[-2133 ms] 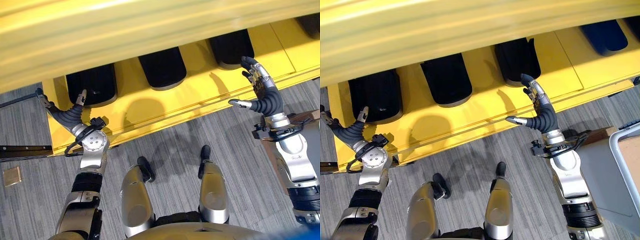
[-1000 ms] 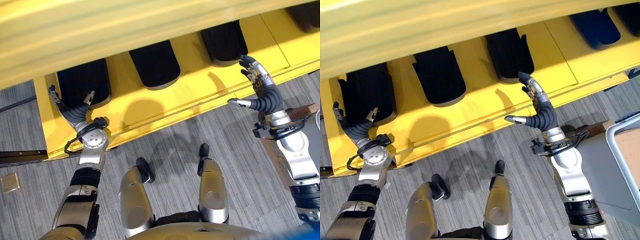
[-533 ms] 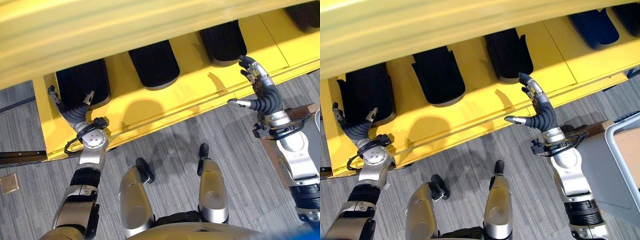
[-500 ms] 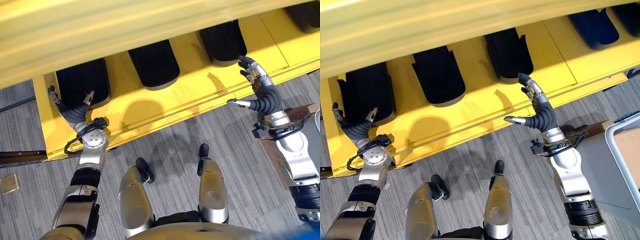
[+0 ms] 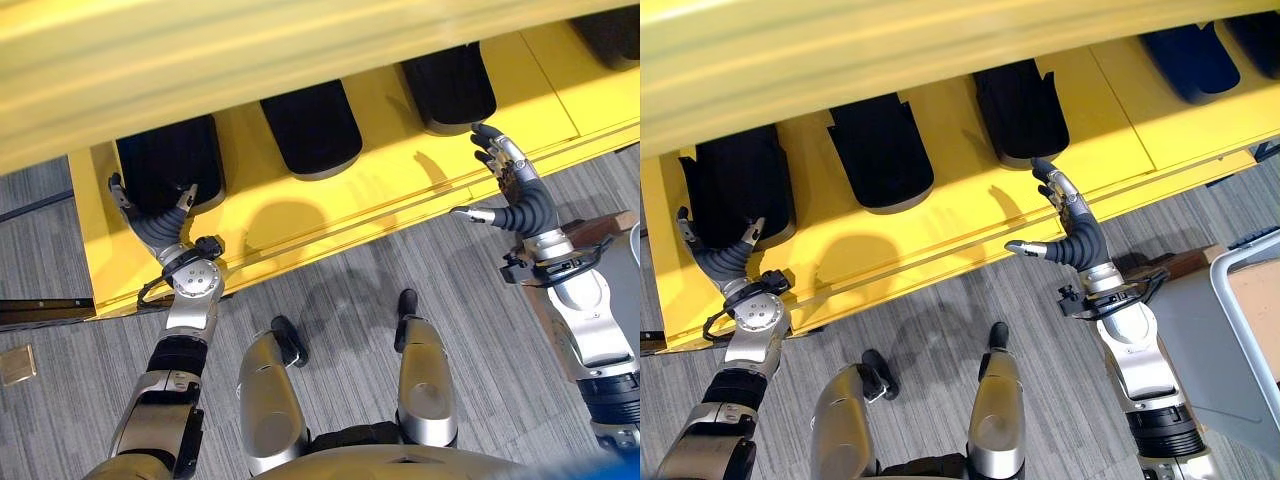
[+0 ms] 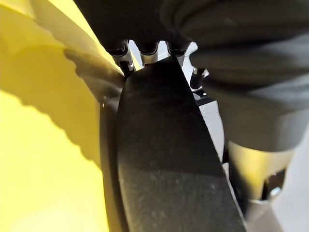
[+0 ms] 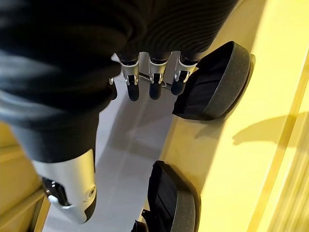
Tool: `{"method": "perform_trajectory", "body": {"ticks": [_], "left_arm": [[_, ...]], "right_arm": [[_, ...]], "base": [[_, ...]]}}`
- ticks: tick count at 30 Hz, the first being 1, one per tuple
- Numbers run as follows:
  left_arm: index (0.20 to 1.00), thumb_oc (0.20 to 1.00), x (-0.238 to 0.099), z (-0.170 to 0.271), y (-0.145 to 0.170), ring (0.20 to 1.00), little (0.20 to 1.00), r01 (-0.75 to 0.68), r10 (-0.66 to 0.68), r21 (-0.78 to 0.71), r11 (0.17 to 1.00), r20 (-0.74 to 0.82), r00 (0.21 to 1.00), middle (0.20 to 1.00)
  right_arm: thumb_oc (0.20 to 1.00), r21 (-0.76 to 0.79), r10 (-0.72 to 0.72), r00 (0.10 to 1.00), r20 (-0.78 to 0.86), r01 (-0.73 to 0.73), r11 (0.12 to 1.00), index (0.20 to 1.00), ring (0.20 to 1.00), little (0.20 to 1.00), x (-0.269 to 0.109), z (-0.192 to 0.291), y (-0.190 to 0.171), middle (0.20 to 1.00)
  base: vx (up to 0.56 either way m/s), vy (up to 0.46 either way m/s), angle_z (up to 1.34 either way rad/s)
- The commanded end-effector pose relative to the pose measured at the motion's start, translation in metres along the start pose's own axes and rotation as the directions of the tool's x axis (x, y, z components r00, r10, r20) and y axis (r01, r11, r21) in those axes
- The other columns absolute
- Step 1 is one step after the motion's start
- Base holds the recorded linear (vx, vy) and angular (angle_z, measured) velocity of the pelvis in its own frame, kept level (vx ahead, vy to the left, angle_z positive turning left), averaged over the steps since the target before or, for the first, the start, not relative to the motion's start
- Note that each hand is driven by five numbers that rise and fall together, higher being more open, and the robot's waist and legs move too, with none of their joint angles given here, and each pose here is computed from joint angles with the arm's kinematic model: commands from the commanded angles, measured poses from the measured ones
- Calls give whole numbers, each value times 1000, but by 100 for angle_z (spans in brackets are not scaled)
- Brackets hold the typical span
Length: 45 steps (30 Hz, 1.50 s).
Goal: Move parts from the plastic box to the shelf.
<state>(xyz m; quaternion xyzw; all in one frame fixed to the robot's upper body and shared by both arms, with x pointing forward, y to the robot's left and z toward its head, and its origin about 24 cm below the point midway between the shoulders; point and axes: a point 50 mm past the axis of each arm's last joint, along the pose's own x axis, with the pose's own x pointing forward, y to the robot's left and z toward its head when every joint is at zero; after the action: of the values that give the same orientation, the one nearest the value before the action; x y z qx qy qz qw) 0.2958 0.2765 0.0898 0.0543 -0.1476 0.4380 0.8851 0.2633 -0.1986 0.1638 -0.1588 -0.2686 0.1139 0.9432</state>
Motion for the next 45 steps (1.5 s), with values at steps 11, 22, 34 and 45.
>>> {"method": "perform_trajectory", "body": {"ticks": [11,22,34,45], "left_arm": [[1000,1000,-4,7,-4,1000,1000,-21,23,-34,999,42,999,1000],[1000,1000,-8,8,-9,1000,1000,-49,52,-70,996,30,998,1000],[1000,1000,-17,12,-21,1000,1000,-13,17,-106,994,33,999,1000],[1000,1000,-27,12,-28,1000,1000,16,-13,-106,994,33,999,1000]], "right_arm": [[1000,-17,-29,993,111,31,999,1000,1000,1000,1,16,-4,1000],[1000,1,-36,993,114,36,999,1000,1000,1000,2,16,0,1000],[1000,23,-46,992,117,44,999,1000,1000,1000,0,14,3,1000],[1000,30,-53,991,122,50,998,1000,1000,1000,0,15,5,1000]], "base": [[0,0,0],[-12,-19,1],[-9,-16,1],[-2,-4,1]]}}
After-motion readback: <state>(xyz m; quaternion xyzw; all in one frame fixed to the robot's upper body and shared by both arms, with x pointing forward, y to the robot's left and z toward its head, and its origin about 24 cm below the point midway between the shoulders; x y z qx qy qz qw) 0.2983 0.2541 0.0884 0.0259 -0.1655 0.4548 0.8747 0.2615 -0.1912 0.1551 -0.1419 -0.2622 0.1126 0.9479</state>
